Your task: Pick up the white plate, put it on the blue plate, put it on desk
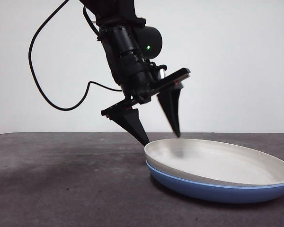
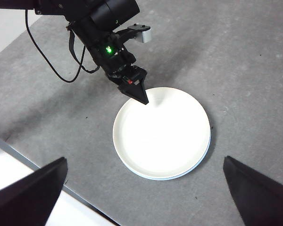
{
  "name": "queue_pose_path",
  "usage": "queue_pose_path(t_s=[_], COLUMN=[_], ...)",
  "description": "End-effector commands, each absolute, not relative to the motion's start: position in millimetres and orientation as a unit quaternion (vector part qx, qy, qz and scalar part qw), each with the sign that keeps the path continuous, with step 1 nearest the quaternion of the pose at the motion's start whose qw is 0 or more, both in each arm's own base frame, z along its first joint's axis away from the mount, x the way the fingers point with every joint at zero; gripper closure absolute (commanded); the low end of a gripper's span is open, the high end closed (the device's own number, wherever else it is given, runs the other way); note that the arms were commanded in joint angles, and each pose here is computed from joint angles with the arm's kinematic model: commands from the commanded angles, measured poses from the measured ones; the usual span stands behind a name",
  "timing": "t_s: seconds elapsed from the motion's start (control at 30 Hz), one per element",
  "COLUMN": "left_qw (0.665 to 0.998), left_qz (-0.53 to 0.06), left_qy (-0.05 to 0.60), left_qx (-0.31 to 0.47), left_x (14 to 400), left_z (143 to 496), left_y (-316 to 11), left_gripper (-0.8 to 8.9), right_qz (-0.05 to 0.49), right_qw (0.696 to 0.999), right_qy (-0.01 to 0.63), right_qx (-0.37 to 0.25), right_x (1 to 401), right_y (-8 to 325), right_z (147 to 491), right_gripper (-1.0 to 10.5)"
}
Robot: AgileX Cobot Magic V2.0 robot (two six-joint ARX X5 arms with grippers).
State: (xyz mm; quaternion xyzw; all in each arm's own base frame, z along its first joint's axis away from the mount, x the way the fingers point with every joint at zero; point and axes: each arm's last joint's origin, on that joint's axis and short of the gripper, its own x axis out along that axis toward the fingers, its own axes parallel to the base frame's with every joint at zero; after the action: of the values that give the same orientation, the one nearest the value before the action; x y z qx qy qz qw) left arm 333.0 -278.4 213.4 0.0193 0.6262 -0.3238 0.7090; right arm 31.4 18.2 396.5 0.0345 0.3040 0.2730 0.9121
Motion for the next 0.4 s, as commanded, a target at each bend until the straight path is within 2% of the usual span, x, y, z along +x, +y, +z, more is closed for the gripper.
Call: queue_pose_path(t_s=[0.03, 0.17, 0.4], left_qw=[0.714, 0.715, 0.709], left_qz=[-0.344, -0.355, -0.377], left_qy=[0.608, 0.6, 0.59], left_qx=[0.033, 0.049, 0.08], left_x=[337, 337, 324], left_z=[224, 245, 301], left_y=[-286, -286, -275], left_gripper=[3.3, 2.83, 2.81], right_qz=[0.28, 0.28, 0.277], right_qw=[0.915, 0.917, 0.916], right_qy=[0.288, 0.284, 0.29], right_qx=[0.027, 0.024, 0.033], right_x=[29, 30, 30], right_y=[18, 18, 18], right_z=[402, 403, 402], right_gripper=[3.0, 3.0, 3.0])
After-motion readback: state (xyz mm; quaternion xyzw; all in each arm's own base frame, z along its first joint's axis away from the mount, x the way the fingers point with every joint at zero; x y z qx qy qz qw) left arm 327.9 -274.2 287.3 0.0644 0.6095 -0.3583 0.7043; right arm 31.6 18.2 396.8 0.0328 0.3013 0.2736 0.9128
